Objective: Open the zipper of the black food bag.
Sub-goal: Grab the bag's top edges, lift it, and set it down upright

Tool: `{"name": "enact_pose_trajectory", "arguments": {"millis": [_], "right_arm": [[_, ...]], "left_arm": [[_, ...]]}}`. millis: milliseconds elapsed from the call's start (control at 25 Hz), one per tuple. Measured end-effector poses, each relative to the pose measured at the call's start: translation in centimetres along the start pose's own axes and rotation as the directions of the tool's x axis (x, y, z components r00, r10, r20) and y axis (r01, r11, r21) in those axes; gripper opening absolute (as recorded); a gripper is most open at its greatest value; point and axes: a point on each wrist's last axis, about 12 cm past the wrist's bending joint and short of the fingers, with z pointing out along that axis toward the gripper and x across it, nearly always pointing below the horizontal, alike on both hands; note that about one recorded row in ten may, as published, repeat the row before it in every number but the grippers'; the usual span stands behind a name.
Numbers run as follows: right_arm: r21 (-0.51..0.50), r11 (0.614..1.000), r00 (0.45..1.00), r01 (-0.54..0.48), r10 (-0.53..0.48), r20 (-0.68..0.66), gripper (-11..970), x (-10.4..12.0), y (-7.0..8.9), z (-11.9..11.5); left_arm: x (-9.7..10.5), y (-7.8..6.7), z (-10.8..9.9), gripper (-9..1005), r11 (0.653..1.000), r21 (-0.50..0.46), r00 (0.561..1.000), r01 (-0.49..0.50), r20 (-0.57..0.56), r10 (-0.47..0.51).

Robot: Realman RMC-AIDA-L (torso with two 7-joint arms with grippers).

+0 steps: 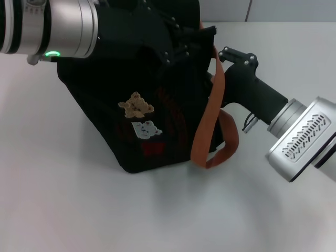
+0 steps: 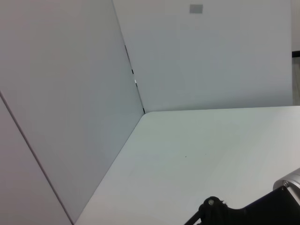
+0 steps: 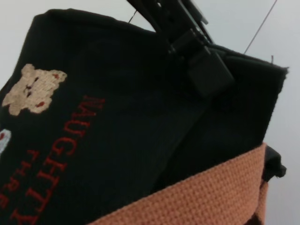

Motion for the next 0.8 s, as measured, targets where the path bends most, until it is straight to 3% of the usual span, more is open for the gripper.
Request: {"name": "enact_pose_trajectory", "arguments": {"millis": [240, 800], "right_arm": [[-0.016, 1.000, 1.000, 0.008, -0.008, -0.006, 347, -0.03, 0.80, -0.25], [0.013, 1.000, 0.998, -0.010, 0.009, 0.069, 346, -0.97, 0.85, -0.46]], "left_arm": [[-0.04, 0.02, 0.07, 191, 1.000, 0.001, 1.000, -0.004, 0.001, 0.004], [-0.10, -0.02, 0.13, 191, 1.000, 0.004, 1.000, 0.001, 0.004, -0.001]]}}
